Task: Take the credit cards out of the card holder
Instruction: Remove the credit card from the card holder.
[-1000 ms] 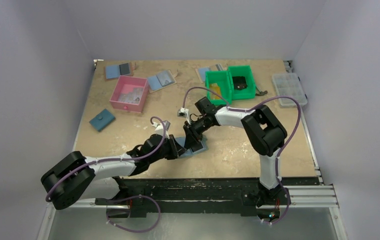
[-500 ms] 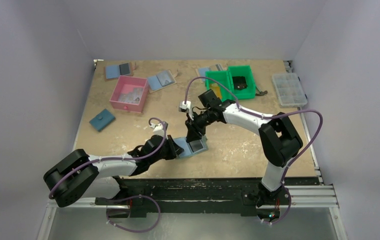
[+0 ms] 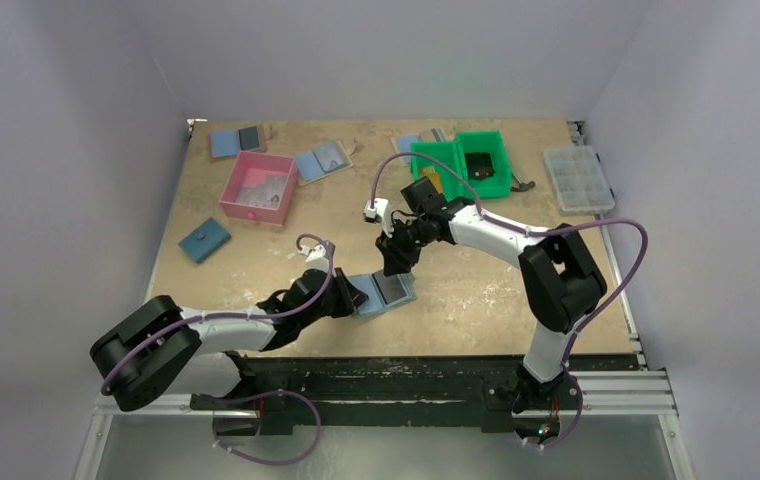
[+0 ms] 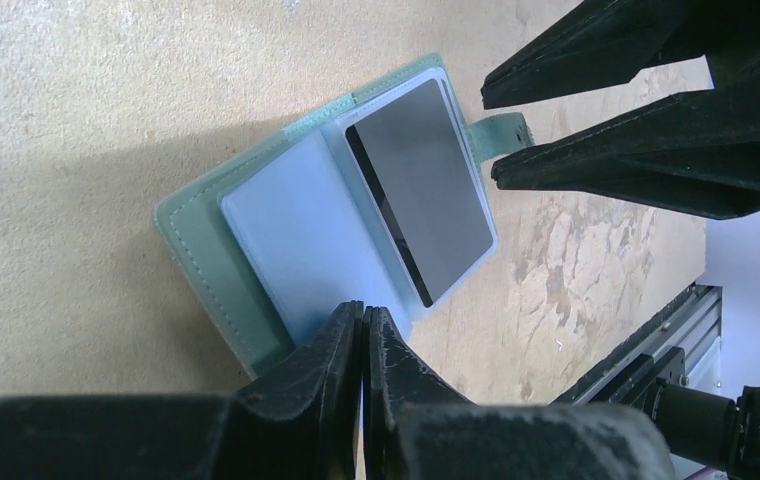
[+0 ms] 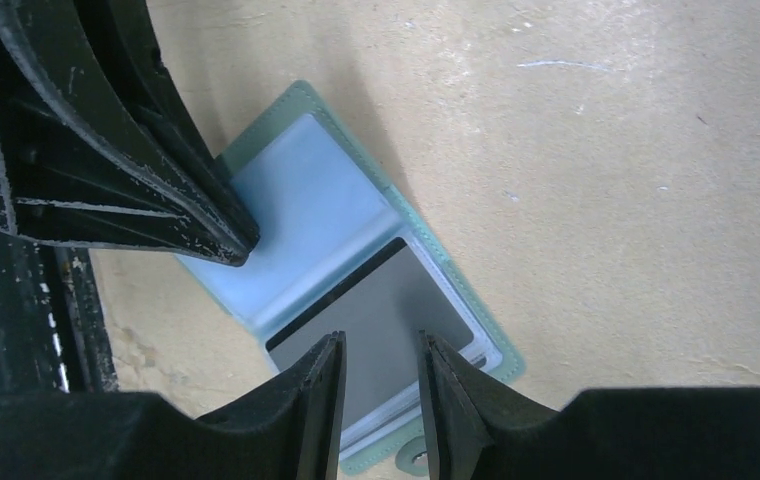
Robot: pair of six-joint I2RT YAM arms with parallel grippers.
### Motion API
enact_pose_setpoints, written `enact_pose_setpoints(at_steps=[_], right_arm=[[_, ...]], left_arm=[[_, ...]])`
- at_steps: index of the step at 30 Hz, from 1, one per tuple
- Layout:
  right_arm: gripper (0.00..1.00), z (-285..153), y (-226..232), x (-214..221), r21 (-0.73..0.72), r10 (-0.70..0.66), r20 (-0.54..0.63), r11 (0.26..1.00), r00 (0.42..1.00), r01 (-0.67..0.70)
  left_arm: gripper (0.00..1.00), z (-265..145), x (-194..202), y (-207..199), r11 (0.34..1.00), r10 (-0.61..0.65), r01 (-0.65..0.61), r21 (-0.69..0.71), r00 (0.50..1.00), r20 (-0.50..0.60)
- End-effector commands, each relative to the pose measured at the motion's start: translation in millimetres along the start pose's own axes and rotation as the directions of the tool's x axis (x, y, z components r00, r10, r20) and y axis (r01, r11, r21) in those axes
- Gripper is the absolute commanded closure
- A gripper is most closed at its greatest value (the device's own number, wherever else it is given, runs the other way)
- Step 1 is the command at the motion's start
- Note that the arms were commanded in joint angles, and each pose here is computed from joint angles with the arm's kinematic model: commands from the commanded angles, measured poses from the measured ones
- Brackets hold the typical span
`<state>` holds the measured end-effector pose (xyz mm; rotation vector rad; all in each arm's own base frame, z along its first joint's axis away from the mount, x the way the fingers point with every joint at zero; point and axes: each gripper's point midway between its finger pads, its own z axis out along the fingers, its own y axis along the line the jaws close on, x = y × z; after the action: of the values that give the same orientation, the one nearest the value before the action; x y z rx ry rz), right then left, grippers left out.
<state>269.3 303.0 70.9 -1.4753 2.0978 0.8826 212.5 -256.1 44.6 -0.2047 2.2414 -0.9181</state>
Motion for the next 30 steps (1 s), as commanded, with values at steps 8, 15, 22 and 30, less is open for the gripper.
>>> enact_pose_setpoints(at_steps=[8, 15, 22, 30], right_arm=[[0.59, 4.2, -26.7, 15.7, 0.113, 0.013, -0.07, 0.994, 0.997, -0.005], [0.57, 6.8, -33.1, 24.2, 0.13, 0.048, -0.09, 0.991, 0.995, -0.036], [0.6, 11.3, -22.7, 25.0, 0.058, 0.071, -0.084, 0.996, 0.994, -0.066], [0.76, 15.8, -20.0, 30.8, 0.024, 0.103, -0.098, 0.995, 0.99, -0.101]], left_arm=[[0.87, 16.7, -16.0, -33.1, 0.995, -0.049, 0.047, 0.084, 0.998, 0.026], [0.77, 26.3, -14.6, -37.3, 0.995, -0.056, 0.055, 0.085, 0.998, 0.01], [0.68, 34.6, -9.8, -27.9, 0.996, -0.074, 0.074, 0.04, 0.997, -0.006], [0.62, 42.8, 0.0, -12.0, 0.996, -0.088, 0.087, -0.027, 0.995, -0.043]])
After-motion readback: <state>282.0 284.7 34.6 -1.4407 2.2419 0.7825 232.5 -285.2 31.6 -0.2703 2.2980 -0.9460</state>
